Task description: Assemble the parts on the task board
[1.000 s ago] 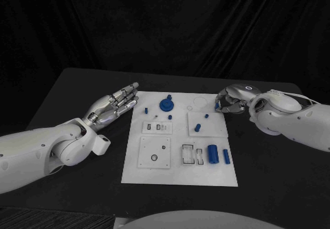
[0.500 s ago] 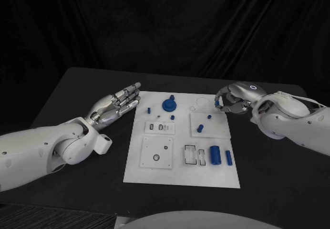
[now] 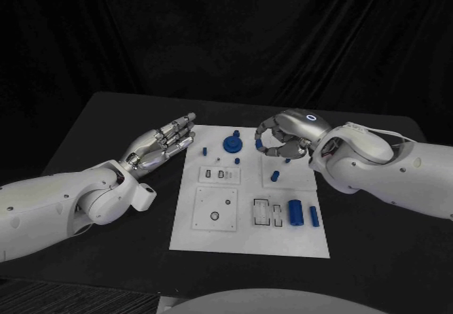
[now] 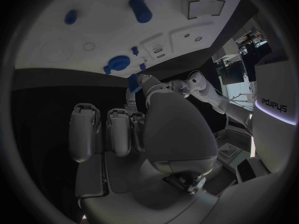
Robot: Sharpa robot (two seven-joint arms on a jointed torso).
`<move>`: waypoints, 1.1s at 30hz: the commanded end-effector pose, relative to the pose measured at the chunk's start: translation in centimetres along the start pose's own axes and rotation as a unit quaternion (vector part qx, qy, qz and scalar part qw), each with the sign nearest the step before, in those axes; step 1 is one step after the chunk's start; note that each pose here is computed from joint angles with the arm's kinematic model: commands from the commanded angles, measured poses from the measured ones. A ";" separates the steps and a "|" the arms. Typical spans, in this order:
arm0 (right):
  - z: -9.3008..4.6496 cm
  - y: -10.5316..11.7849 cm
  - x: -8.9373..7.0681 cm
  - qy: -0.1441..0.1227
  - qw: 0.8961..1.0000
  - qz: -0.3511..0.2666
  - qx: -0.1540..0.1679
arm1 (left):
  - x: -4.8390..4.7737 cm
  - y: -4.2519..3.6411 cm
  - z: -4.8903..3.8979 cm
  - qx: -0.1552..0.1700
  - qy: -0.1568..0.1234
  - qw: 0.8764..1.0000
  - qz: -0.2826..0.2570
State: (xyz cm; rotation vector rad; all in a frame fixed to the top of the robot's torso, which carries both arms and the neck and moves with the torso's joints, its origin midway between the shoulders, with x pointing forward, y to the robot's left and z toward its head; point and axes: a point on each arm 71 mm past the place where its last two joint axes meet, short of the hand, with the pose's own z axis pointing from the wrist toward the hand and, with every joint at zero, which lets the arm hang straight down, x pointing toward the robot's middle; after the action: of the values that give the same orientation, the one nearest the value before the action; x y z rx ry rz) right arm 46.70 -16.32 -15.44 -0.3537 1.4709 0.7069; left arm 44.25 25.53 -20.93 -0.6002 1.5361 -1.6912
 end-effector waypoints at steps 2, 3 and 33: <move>0.4 0.9 1.9 0.041 0.999 0.004 -0.006 | 0.11 -0.64 -0.02 0.045 0.003 0.999 -0.005; 0.6 1.1 2.4 0.049 0.999 0.003 -0.007 | 0.08 -0.64 -0.04 0.045 0.002 0.999 -0.005; 2.6 3.9 6.6 0.083 0.996 0.012 -0.027 | 0.40 -0.53 0.37 0.046 0.008 0.999 -0.008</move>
State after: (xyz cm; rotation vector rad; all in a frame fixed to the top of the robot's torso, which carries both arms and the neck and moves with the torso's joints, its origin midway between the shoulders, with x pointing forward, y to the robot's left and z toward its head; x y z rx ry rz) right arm 45.90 -10.26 -20.59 -0.4449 1.6000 0.7756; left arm 44.41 25.18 -21.00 -0.5964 1.5401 -1.6989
